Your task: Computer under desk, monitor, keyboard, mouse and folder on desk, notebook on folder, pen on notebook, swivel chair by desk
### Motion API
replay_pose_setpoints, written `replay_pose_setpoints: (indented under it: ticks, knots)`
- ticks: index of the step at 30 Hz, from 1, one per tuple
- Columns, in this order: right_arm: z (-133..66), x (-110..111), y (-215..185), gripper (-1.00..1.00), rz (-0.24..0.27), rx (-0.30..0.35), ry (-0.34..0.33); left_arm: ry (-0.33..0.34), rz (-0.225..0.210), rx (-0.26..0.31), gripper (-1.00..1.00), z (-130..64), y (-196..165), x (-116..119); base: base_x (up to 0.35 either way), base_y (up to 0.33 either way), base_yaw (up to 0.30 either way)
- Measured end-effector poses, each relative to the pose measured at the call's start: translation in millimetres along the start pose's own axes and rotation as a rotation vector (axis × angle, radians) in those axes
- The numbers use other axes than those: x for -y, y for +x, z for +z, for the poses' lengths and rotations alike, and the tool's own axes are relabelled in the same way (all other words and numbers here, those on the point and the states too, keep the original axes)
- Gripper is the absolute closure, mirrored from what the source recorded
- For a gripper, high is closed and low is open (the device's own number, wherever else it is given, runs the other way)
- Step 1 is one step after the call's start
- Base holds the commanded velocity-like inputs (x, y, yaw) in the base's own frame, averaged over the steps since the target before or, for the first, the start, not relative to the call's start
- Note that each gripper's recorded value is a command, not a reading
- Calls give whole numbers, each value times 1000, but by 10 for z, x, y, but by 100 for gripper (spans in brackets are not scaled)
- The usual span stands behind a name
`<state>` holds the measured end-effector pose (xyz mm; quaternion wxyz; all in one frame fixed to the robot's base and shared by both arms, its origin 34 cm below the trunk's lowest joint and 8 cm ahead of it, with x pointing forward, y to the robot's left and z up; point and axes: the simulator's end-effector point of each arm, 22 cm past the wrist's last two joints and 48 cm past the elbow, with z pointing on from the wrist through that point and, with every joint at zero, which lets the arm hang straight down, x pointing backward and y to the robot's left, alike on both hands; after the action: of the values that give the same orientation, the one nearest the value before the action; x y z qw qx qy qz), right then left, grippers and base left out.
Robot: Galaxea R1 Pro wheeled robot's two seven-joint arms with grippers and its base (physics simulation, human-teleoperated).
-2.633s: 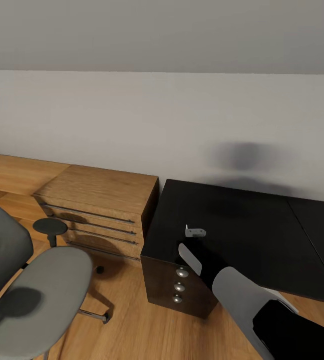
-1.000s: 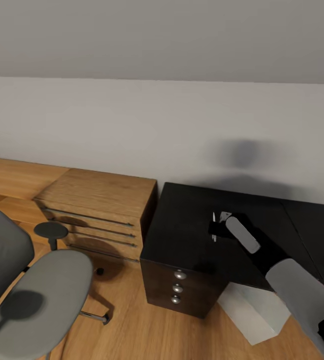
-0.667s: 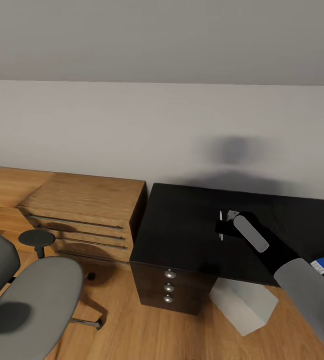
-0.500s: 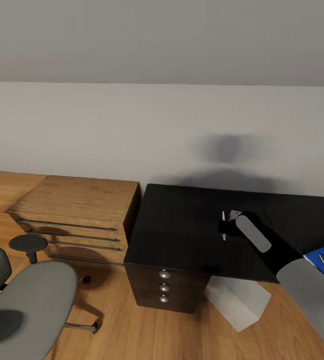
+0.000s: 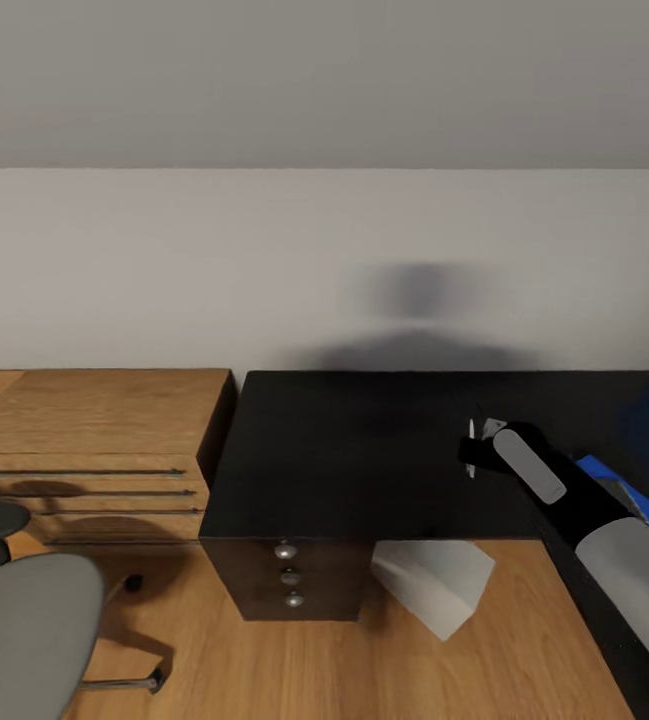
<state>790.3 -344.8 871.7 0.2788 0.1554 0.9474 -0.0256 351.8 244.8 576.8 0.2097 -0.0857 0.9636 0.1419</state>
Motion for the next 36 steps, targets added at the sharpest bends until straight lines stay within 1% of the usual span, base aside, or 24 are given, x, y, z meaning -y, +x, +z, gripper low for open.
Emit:
replay_pose_setpoints:
  ticks: [6, 12, 14, 21, 29, 36]
  knots:
    - [20, 27, 12, 100, 5, -1, 6, 3, 5, -5, -100, -1, 26, 0, 0, -109, -266]
    - [65, 89, -4, 100, 29, 14, 21, 3, 8, -11, -100, -2, 56, -2, 0, -17, -253]
    - [78, 149, -13, 100, 34, 18, 31, 4, 9, -13, -100, -1, 64, -3, 0, -2, -248]
    - [121, 240, 8, 100, 35, 12, 50, 3, 11, -17, -100, 1, 84, -5, 0, -1, -247]
    - [157, 332, 8, 100, 20, 18, 79, 3, 12, -22, -100, 3, 106, -7, 0, 0, -247]
    - [184, 391, -32, 100, 37, 40, 92, 2, 14, -26, -100, 5, 124, -8, 0, 0, -247]
